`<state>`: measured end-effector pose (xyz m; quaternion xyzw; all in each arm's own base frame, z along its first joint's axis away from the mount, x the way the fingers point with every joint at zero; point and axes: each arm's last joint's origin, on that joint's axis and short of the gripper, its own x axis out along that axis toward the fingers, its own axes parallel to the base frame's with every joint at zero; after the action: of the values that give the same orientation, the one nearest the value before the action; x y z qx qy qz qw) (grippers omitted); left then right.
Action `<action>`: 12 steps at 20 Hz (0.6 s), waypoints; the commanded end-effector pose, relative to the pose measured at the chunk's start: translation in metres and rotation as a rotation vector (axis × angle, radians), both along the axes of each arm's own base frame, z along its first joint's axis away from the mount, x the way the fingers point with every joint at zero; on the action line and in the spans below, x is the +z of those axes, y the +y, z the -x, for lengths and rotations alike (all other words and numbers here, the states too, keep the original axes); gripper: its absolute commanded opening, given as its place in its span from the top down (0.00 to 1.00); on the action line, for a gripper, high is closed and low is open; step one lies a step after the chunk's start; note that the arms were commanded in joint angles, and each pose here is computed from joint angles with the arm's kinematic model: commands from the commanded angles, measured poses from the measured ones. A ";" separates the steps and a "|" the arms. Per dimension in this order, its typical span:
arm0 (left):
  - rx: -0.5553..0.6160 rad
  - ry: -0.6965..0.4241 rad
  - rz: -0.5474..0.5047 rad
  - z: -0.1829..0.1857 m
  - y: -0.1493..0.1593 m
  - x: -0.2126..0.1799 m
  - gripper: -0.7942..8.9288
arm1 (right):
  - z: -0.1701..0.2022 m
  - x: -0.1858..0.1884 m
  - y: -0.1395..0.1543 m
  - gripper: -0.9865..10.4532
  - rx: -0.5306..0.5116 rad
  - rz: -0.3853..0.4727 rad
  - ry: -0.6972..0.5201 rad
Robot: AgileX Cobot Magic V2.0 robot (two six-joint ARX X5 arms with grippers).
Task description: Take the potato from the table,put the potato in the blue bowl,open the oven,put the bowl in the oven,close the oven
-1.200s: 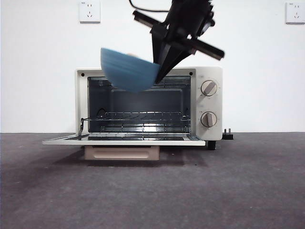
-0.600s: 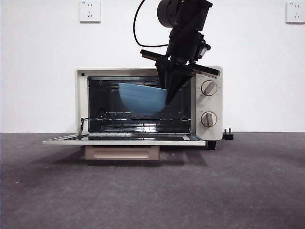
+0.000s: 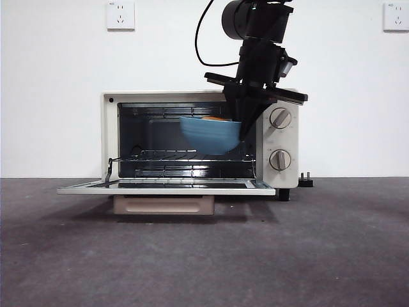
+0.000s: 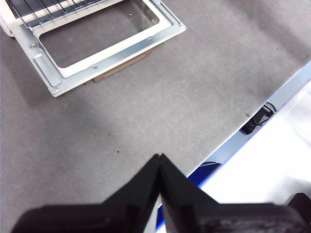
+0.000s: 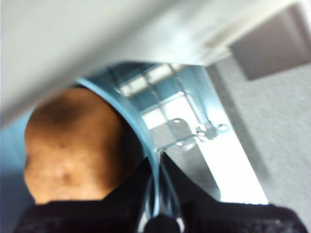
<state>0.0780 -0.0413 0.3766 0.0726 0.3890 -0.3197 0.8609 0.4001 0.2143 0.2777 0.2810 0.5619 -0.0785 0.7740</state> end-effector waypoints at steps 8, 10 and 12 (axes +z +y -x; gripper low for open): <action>-0.012 0.011 -0.011 0.001 0.000 -0.001 0.92 | -0.007 -0.005 0.006 0.91 -0.025 -0.029 -0.032; -0.012 0.013 -0.012 0.001 0.000 -0.001 0.92 | -0.008 -0.005 0.006 0.84 -0.025 -0.033 -0.040; -0.012 0.013 -0.012 0.001 0.000 -0.001 0.92 | -0.009 -0.004 0.007 0.80 -0.024 -0.040 -0.054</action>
<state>0.0768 -0.0408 0.3753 0.0730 0.3984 -0.3188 0.8569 0.4060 0.2178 0.2811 0.3062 0.5356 -0.0638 0.7844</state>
